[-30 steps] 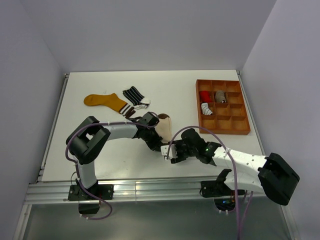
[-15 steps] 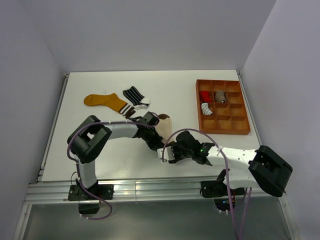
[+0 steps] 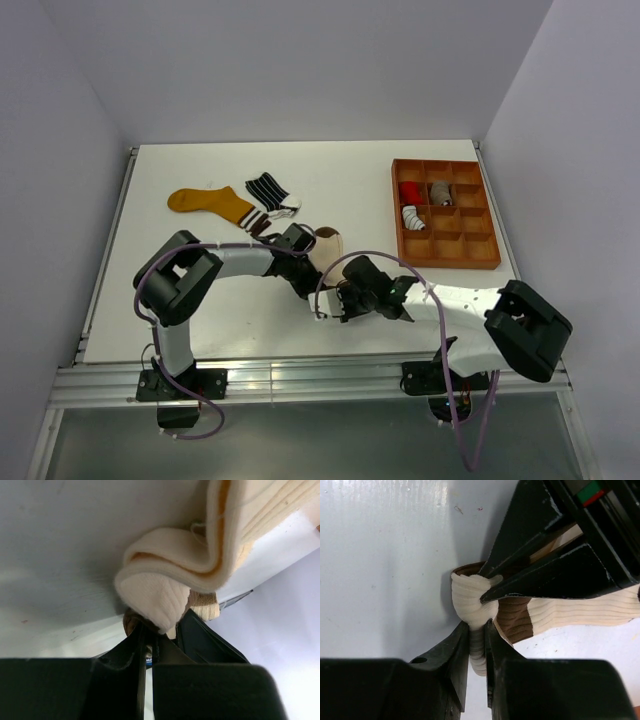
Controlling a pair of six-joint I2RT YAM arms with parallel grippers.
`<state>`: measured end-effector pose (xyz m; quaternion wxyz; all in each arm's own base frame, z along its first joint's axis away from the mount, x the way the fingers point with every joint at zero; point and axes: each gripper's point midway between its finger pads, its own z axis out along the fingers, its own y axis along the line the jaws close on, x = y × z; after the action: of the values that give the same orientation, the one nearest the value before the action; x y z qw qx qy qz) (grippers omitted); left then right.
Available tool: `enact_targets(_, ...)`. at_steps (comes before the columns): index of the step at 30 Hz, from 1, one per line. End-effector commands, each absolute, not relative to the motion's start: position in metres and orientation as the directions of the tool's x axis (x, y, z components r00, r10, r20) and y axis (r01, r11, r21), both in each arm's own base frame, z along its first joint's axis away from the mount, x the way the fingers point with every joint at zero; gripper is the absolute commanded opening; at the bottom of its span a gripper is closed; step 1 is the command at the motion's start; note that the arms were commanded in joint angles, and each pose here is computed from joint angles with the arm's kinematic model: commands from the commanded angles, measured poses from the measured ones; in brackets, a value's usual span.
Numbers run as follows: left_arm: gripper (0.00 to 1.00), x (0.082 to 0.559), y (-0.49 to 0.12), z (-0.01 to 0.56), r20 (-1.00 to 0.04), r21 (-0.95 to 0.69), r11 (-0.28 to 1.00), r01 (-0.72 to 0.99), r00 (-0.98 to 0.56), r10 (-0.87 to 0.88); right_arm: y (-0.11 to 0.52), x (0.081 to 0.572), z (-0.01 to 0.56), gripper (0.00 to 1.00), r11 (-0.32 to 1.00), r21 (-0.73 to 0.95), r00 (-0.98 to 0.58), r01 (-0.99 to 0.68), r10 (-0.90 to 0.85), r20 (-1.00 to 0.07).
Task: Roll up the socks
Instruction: Roll the sock at the center of the board.
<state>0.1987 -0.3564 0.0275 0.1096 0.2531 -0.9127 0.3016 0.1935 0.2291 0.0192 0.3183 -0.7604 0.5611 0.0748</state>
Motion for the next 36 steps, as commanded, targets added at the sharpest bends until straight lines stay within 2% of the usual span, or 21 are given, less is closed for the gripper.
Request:
enact_targets(1, 0.1, 0.208, -0.365, 0.041, 0.326, -0.571, 0.639, -0.515, -0.857, -0.399, 0.227, 0.169, 0.013, 0.12, -0.202, -0.256, 0.309, -0.945, -0.808, -0.502)
enact_targets(7, 0.14, 0.211, -0.367, 0.05, 0.321, -0.619, 0.601, -0.506, -0.861, -0.395, 0.225, 0.156, 0.018, 0.09, -0.207, -0.076, 0.215, -0.975, -0.824, -0.523)
enact_targets(8, 0.14, 0.209, -0.366, 0.048, 0.326, -0.616, 0.599, -0.512, -0.857, -0.398, 0.231, 0.156, 0.024, 0.09, -0.209, -0.052, 0.202, -0.977, -0.81, -0.55)
enact_targets(14, 0.13, 0.208, -0.364, 0.046, 0.322, -0.632, 0.583, -0.511, -0.857, -0.403, 0.224, 0.156, 0.026, 0.08, -0.166, 0.157, 0.056, -0.974, -0.838, -0.543)
enact_targets(15, 0.13, 0.207, -0.363, 0.045, 0.325, -0.631, 0.581, -0.514, -0.855, -0.403, 0.225, 0.154, 0.029, 0.08, -0.173, 0.195, 0.037, -0.965, -0.83, -0.557)
enact_targets(16, 0.13, 0.205, -0.362, 0.044, 0.332, -0.623, 0.581, -0.523, -0.85, -0.41, 0.218, 0.146, 0.023, 0.08, -0.161, 0.278, -0.008, -0.947, -0.852, -0.523)
enact_targets(18, 0.14, 0.207, -0.364, 0.049, 0.312, -0.658, 0.558, -0.506, -0.857, -0.409, 0.22, 0.156, 0.031, 0.08, -0.152, 0.324, -0.049, -0.934, -0.843, -0.536)
enact_targets(19, 0.15, 0.208, -0.365, 0.053, 0.306, -0.668, 0.551, -0.5, -0.859, -0.41, 0.215, 0.144, 0.028, 0.08, -0.138, 0.426, -0.11, -0.894, -0.854, -0.508)
enact_targets(24, 0.21, 0.208, -0.367, 0.059, 0.255, -0.715, 0.53, -0.456, -0.876, -0.41, 0.217, 0.153, 0.044, 0.07, -0.148, 0.569, -0.202, -0.809, -0.839, -0.505)
enact_targets(29, 0.27, 0.212, -0.366, 0.064, 0.171, -0.752, 0.521, -0.403, -0.884, -0.436, 0.213, 0.16, 0.048, 0.06, -0.116, 0.709, -0.31, -0.696, -0.842, -0.442)
enact_targets(32, 0.3, 0.217, -0.358, 0.066, 0.103, -0.767, 0.525, -0.37, -0.878, -0.468, 0.211, 0.166, 0.045, 0.06, -0.078, 0.737, -0.352, -0.672, -0.842, -0.409)
enact_targets(36, 0.33, 0.232, -0.345, 0.076, -0.063, -0.774, 0.573, -0.27, -0.868, -0.493, 0.21, 0.169, 0.038, 0.06, -0.043, 0.769, -0.393, -0.637, -0.841, -0.372)
